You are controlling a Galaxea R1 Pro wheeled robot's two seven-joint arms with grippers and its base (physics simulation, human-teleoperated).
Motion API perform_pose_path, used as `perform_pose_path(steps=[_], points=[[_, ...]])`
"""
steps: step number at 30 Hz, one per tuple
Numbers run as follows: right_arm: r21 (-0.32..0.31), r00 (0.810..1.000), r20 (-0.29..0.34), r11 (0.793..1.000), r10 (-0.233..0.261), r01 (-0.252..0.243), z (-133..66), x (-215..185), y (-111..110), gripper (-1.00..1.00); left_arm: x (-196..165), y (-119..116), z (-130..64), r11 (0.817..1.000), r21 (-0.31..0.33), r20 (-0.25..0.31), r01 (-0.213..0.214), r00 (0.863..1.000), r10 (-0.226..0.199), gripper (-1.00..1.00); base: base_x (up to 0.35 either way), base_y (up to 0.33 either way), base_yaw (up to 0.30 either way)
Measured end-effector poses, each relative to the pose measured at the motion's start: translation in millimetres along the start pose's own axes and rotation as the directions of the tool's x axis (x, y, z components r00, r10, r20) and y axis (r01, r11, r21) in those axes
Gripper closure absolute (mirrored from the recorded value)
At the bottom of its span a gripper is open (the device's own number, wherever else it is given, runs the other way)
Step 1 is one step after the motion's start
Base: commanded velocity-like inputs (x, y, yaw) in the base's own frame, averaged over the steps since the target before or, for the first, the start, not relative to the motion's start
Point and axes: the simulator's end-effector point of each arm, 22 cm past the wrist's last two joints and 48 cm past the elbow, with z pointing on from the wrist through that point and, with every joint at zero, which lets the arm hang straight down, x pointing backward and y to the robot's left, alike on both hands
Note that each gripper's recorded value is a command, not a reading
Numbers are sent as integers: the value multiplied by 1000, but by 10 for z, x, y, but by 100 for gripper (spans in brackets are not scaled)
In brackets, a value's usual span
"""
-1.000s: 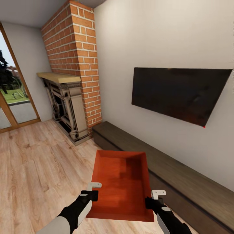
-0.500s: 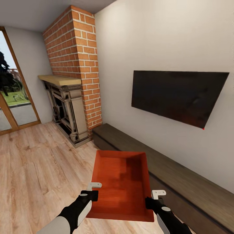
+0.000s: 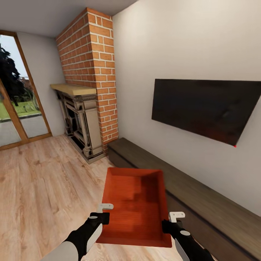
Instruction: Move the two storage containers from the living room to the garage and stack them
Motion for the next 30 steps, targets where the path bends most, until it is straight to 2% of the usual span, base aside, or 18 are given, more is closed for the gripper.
perform_pose_path(steps=[30], points=[[4, 1000, 3, 1000, -3, 3, 0, -19, -28, 100, 1, -26, -5, 1000, -4, 4, 13, 1000, -13, 100, 0, 0, 300]])
